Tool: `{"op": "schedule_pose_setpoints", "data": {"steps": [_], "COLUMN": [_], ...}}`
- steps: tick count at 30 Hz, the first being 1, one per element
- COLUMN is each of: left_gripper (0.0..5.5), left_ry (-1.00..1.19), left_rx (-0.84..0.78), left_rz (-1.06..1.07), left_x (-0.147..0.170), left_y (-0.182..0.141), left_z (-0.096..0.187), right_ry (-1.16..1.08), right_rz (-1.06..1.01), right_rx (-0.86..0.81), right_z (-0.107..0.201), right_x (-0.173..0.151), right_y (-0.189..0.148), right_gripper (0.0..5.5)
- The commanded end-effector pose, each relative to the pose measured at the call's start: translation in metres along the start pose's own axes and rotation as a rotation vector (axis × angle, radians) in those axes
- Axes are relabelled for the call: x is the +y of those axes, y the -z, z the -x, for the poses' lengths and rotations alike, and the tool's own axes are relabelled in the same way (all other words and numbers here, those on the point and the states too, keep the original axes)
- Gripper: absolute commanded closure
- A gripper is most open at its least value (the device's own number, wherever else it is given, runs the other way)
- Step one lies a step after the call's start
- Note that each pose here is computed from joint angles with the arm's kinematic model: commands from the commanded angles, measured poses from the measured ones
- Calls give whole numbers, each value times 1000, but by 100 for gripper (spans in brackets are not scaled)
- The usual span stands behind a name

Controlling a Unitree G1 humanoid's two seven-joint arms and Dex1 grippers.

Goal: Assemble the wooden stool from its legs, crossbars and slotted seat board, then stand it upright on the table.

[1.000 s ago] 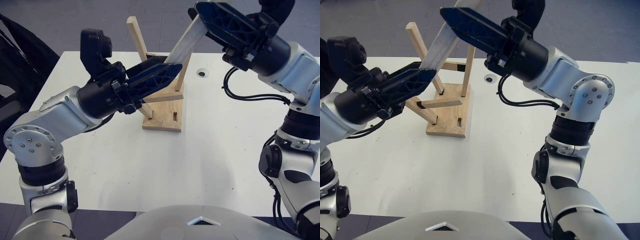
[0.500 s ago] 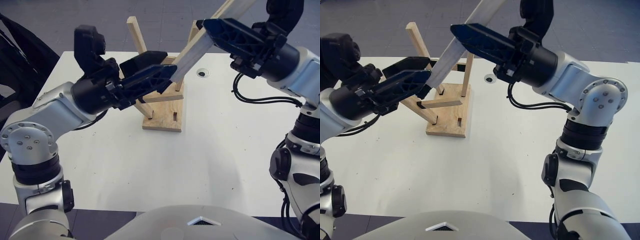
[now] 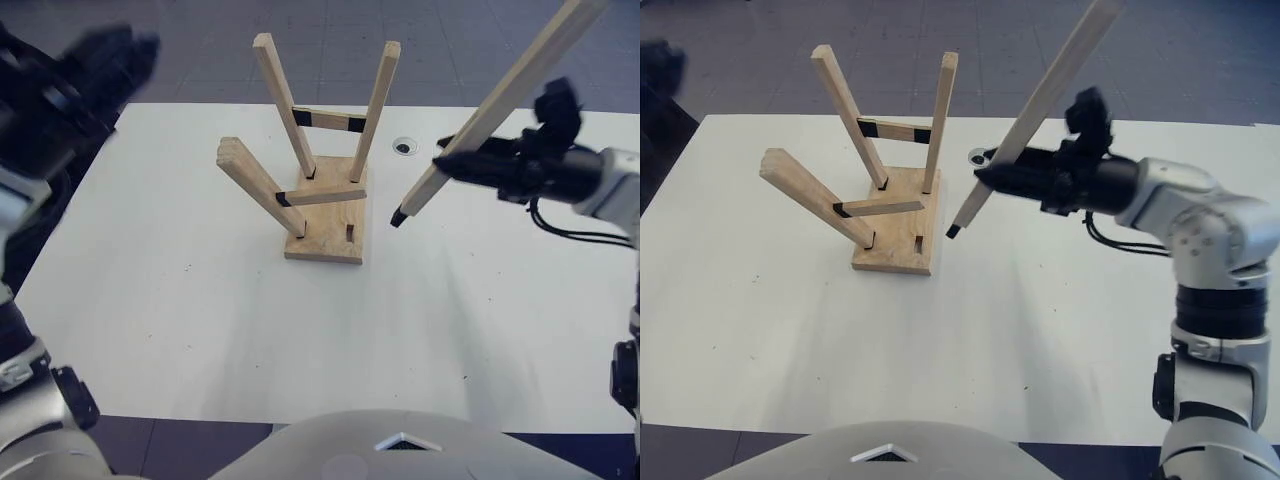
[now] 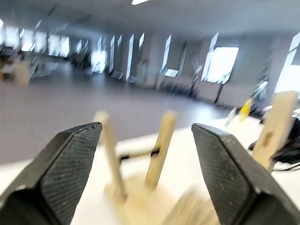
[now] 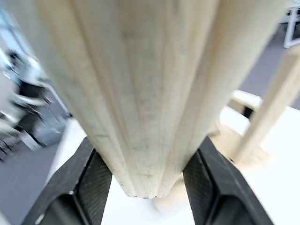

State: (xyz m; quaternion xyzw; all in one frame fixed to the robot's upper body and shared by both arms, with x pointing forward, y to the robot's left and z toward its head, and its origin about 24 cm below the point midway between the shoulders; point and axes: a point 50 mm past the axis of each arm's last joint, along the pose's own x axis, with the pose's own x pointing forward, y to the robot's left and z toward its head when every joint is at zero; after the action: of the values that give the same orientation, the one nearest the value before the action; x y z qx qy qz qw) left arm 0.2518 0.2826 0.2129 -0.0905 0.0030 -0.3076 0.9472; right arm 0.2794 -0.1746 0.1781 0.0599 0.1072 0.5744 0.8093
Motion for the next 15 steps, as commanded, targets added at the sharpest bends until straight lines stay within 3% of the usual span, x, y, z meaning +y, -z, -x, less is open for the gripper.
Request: {"op": "schedule_pose_setpoints", "data": {"steps": [1, 4, 7, 15], "left_gripper": [195, 195, 195, 195], "left_ry": [-51, -64, -47, 40], "left_rx": [315, 479, 563, 533], "left_rz": [-11, -17, -15, -12], "left_x": [6, 2, -2, -20], "left_y": [81, 126, 150, 157], "left_z": [16, 29, 31, 11], "right_ry": [-30, -35, -20, -26], "right_rz": [60, 101, 137, 245], "right_rx": [29, 36, 44, -1], "right_z": [-24, -37, -47, -66], "right_x": [-6, -13, -24, -33], "right_y": [27, 38, 47, 46], "right_gripper": [347, 347, 347, 347]}}
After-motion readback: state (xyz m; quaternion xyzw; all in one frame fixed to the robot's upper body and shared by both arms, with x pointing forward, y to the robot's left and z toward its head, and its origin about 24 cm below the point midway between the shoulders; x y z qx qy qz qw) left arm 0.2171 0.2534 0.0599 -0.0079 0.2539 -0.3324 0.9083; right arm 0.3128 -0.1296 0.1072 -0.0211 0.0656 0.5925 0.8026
